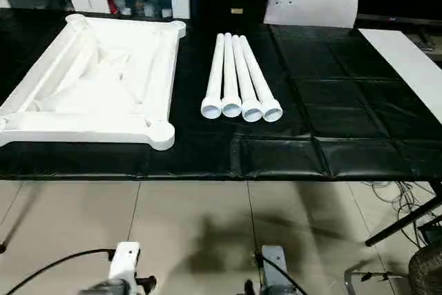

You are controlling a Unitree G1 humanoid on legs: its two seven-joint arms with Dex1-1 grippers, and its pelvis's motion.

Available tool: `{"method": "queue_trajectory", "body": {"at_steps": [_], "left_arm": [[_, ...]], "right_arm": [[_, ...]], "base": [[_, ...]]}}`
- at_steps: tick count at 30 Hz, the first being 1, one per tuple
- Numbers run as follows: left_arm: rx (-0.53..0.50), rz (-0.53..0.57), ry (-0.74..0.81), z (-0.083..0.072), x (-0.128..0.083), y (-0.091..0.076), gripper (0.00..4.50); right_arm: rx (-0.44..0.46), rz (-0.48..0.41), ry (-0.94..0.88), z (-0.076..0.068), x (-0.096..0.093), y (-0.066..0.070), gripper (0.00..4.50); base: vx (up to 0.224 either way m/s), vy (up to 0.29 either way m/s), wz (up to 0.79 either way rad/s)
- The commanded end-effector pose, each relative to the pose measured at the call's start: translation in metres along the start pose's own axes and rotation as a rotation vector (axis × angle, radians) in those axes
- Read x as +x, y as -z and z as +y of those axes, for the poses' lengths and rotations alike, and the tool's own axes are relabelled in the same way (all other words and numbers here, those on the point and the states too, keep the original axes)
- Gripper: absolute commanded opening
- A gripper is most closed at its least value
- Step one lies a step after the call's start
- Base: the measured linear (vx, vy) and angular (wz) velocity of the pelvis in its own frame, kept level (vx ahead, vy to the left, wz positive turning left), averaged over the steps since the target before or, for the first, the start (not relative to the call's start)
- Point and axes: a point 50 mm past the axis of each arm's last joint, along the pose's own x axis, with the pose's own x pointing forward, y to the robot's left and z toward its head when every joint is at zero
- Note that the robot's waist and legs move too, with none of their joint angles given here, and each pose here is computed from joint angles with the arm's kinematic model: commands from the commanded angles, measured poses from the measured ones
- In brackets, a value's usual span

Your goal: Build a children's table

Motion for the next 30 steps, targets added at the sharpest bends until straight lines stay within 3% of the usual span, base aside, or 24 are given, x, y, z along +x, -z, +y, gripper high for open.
{"method": "queue_trajectory", "body": {"at_steps": [1, 3, 5, 6, 8, 11, 15, 16, 17, 18, 19, 21, 25, 30], "left_arm": [[-0.032, -0.065, -0.034, 0.000, 0.000, -0.011, 4.45], [-0.028, -0.077, -0.031, -0.001, 0.000, -0.014, 4.45], [0.009, -0.121, 0.001, -0.007, 0.000, -0.023, 4.45], [0.009, -0.121, 0.001, -0.007, 0.000, -0.023, 4.45], [0.002, -0.214, 0.045, -0.015, -0.002, -0.038, 4.45], [-0.002, -0.279, 0.119, -0.027, -0.004, -0.047, 4.45], [0.024, -0.324, 0.166, -0.041, -0.006, -0.049, 4.45], [0.019, -0.365, 0.166, -0.014, -0.007, -0.040, 4.45], [0.007, -0.511, 0.174, 0.040, -0.022, -0.034, 4.45], [0.015, -0.549, 0.177, 0.053, -0.028, -0.033, 4.45], [0.015, -0.549, 0.177, 0.053, -0.028, -0.033, 4.45], [0.019, -0.654, 0.175, 0.058, -0.043, -0.043, 4.45], [0.029, -0.791, 0.174, 0.050, -0.078, -0.066, 4.45], [0.056, -0.898, 0.227, 0.033, -0.114, -0.079, 4.45]], "right_arm": [[-0.020, -0.061, -0.014, -0.006, 0.000, -0.008, 4.50], [-0.007, -0.082, -0.038, -0.004, -0.001, -0.011, 4.50], [0.019, -0.173, -0.142, 0.004, -0.002, -0.025, 4.50], [0.019, -0.173, -0.142, 0.004, -0.002, -0.025, 4.50], [-0.011, -0.282, -0.231, 0.012, -0.005, -0.038, 4.50], [-0.042, -0.370, -0.301, 0.017, -0.011, -0.044, 4.50], [-0.070, -0.390, -0.337, 0.014, -0.015, -0.040, 4.50], [-0.095, -0.416, -0.328, 0.012, -0.018, -0.042, 4.50], [-0.128, -0.472, -0.320, 0.007, -0.026, -0.048, 4.50], [-0.136, -0.487, -0.320, 0.006, -0.028, -0.049, 4.50], [-0.136, -0.487, -0.320, 0.006, -0.028, -0.049, 4.50], [-0.117, -0.580, -0.307, 0.001, -0.041, -0.062, 4.50], [-0.082, -0.754, -0.309, -0.008, -0.072, -0.084, 4.50], [-0.154, -0.885, -0.338, -0.017, -0.116, -0.096, 4.50]], "base": [[0.000, 0.000, 0.00], [0.000, 0.000, 0.00], [0.000, 0.000, 0.00], [0.000, 0.000, 0.00], [0.000, 0.000, 0.00], [0.000, 0.000, 0.00], [0.000, 0.000, 0.00], [0.000, 0.000, 0.00], [0.000, 0.000, 0.00], [0.000, 0.000, 0.00], [0.013, -0.055, -0.07], [0.006, -0.027, -0.03], [0.000, 0.000, 0.00], [0.000, 0.000, 0.00]]}}
